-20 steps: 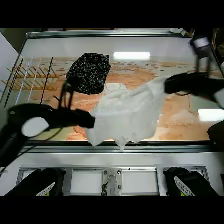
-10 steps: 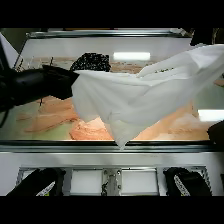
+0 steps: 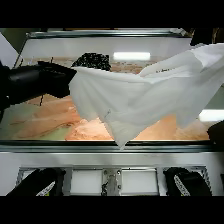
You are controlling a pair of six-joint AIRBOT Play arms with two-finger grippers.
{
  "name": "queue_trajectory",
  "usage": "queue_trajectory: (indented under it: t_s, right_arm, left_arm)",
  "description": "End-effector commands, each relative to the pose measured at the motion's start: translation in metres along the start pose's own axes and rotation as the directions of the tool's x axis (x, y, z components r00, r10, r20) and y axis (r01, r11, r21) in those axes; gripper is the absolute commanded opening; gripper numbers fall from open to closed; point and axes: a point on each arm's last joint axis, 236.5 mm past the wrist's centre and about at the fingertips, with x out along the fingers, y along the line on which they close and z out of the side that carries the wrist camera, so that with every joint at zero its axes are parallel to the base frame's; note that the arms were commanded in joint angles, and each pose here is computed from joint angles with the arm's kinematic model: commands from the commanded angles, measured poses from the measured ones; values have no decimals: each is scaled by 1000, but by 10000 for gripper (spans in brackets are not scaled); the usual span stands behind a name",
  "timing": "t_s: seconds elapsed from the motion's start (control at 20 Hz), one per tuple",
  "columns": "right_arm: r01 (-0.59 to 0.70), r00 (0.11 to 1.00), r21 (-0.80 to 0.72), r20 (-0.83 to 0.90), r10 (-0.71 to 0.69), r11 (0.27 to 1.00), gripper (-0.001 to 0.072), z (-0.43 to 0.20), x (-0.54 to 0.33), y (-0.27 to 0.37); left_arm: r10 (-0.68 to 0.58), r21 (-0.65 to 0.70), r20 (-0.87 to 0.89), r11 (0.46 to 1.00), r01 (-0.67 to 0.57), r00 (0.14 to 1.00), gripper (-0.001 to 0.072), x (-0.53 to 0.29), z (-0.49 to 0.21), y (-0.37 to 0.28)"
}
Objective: Fold the clothes and pants, and hang the long-sleeved shirts on hangers.
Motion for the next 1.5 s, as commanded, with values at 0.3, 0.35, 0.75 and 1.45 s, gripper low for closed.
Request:
queue_trajectory:
  t_s: [0.3, 0.35, 0.75, 1.45]
  right_arm:
    - [171, 970, 12, -179, -166, 985, 7, -43, 33, -43]
    - [187, 969, 15, -168, -182, 982, 7, -41, 36, -48]
    - [47, 904, 65, 423, -70, 997, 7, 100, -6, -18]
    - [-83, 832, 118, 555, 3, 989, 6, 127, -88, 5]
  left_arm:
    - [21, -13, -70, 1000, -22, 997, 11, 24, -28, 12]
    - [15, -12, -41, 1000, -16, 999, 11, 23, -20, 10]
    - [-126, 44, 438, 992, 119, 890, 11, -79, 124, -43]
    - [-225, 79, 426, 974, 211, 877, 11, -110, 126, -71]
